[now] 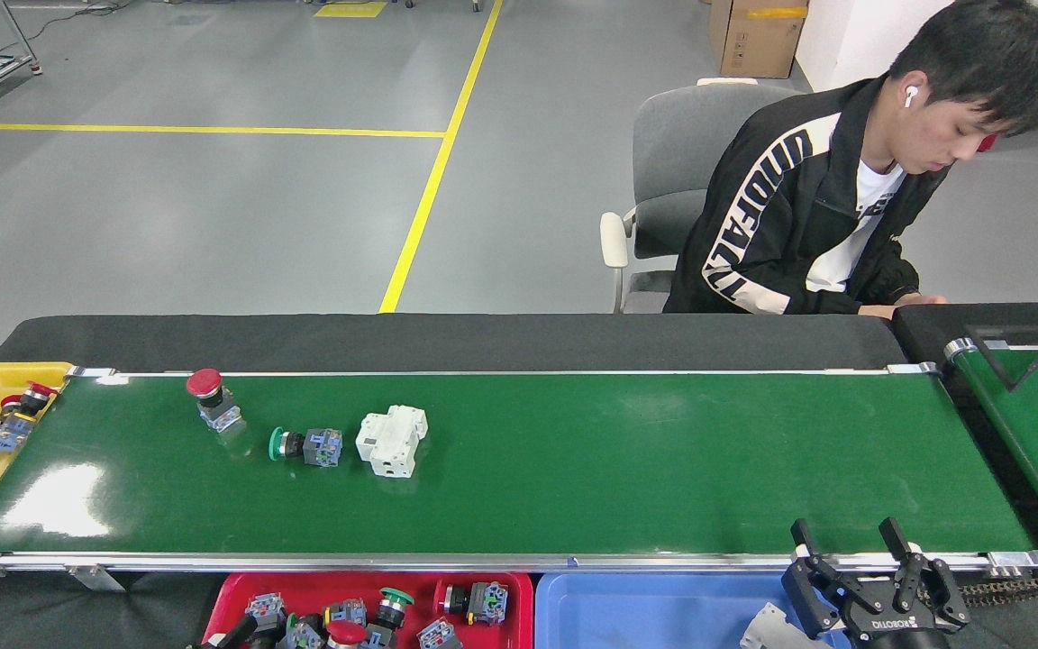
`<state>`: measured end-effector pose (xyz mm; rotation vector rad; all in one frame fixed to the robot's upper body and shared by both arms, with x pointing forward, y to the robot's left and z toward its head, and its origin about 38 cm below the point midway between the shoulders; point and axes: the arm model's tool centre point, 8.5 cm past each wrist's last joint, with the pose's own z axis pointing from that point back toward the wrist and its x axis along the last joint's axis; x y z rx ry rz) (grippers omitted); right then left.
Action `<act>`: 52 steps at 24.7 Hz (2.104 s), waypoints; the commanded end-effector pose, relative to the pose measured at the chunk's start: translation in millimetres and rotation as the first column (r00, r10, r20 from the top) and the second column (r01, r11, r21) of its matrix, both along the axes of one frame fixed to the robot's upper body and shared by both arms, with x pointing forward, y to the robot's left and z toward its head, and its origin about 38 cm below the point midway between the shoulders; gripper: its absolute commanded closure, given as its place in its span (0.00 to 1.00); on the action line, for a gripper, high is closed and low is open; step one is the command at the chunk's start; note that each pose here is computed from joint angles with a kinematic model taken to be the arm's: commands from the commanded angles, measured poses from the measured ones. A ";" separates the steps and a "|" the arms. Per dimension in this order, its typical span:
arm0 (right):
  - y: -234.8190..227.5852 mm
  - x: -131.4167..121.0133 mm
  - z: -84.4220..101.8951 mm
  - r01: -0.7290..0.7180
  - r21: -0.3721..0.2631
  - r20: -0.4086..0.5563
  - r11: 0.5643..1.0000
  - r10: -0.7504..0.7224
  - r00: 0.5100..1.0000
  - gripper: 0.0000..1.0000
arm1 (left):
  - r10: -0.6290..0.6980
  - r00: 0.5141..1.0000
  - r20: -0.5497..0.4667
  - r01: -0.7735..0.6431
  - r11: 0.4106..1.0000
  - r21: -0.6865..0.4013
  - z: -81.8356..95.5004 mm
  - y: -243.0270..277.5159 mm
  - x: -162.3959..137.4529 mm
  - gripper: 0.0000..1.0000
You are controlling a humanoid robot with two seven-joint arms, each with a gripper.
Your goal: Pick switch part from conveyor to tray
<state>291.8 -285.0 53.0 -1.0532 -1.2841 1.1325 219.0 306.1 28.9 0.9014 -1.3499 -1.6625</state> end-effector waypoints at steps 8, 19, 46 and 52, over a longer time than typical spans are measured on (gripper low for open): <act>1.2 1.2 6.5 -0.004 -0.002 0.026 1.000 0.004 1.000 0.04 | 0.456 0.883 0.108 -0.459 0.889 0.001 12.5 62.6 13.0 0.00; 0.4 1.1 6.0 0.000 -0.002 0.024 1.000 0.000 1.000 0.04 | 0.449 0.890 0.079 -0.455 0.887 0.080 8.8 58.6 147.9 0.00; -0.5 0.4 3.6 0.002 -0.002 0.017 1.000 -0.002 1.000 0.04 | 0.319 0.947 0.036 -0.319 0.948 -0.003 9.6 84.3 214.7 0.95; -1.0 -1.1 2.9 0.002 -0.002 0.014 1.000 -0.002 1.000 0.04 | 0.150 0.980 0.128 -0.157 0.987 0.043 16.6 43.9 120.7 0.94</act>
